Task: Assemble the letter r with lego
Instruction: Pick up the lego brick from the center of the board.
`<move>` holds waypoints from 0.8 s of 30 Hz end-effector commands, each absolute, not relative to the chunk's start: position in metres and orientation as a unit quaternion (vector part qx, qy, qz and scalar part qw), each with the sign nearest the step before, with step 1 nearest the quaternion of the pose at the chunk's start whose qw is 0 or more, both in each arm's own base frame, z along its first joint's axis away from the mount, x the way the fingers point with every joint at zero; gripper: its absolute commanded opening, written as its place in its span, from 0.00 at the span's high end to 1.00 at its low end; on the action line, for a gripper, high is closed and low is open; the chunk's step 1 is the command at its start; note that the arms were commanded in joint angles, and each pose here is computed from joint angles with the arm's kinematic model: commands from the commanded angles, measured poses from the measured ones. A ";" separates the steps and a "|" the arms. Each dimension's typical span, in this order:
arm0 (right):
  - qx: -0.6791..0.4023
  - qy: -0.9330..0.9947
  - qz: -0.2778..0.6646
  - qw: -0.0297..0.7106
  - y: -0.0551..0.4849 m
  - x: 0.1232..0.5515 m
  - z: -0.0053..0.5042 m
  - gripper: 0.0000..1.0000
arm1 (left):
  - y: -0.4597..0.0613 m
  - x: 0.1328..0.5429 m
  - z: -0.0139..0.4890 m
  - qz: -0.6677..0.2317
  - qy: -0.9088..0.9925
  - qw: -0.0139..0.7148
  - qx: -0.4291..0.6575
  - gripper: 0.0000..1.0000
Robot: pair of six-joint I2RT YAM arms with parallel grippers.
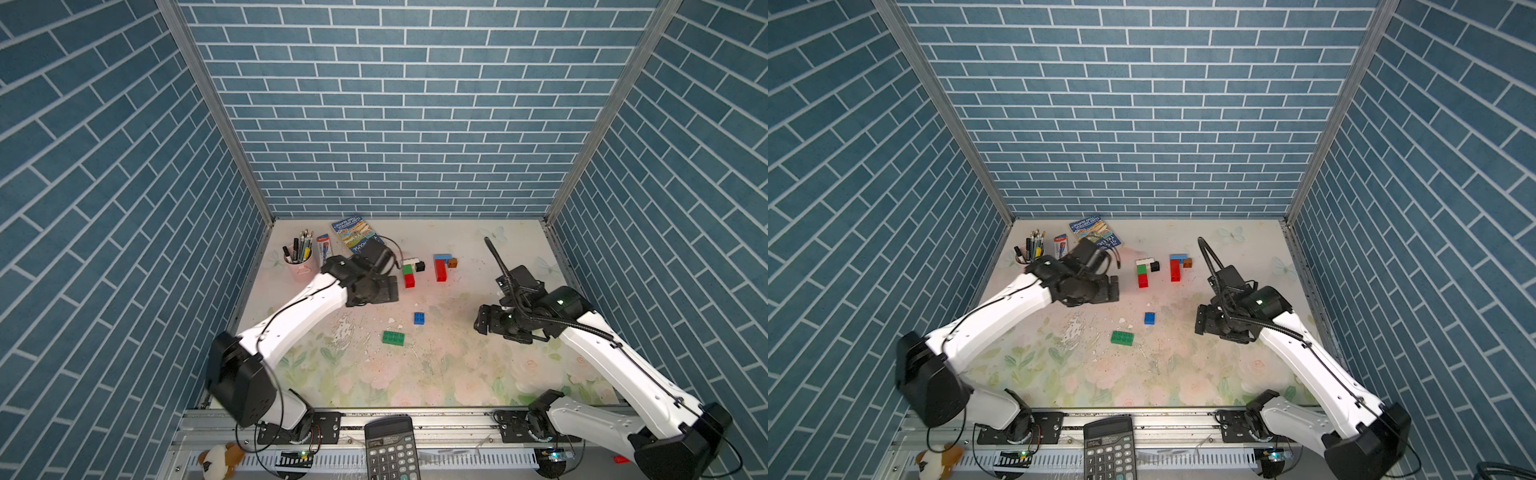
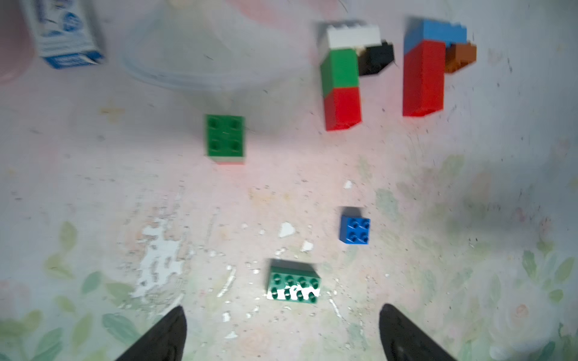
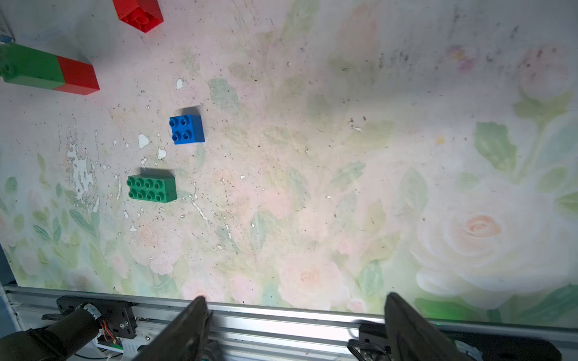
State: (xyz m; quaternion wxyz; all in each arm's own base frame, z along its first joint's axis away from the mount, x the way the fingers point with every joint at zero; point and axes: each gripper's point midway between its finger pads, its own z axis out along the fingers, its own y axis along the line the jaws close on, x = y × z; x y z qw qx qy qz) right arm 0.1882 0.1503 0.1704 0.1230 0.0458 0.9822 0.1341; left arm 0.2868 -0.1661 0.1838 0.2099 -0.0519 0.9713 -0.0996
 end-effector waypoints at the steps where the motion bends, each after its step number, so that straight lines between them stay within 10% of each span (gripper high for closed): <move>1: 0.108 0.969 0.149 0.165 0.176 0.216 0.171 0.13 | -0.119 0.266 0.177 -0.083 0.975 0.202 -0.042 0.02; 24: 0.066 0.990 0.079 0.101 0.345 0.232 0.094 0.17 | -0.064 0.223 0.170 -0.110 0.963 0.240 -0.057 0.00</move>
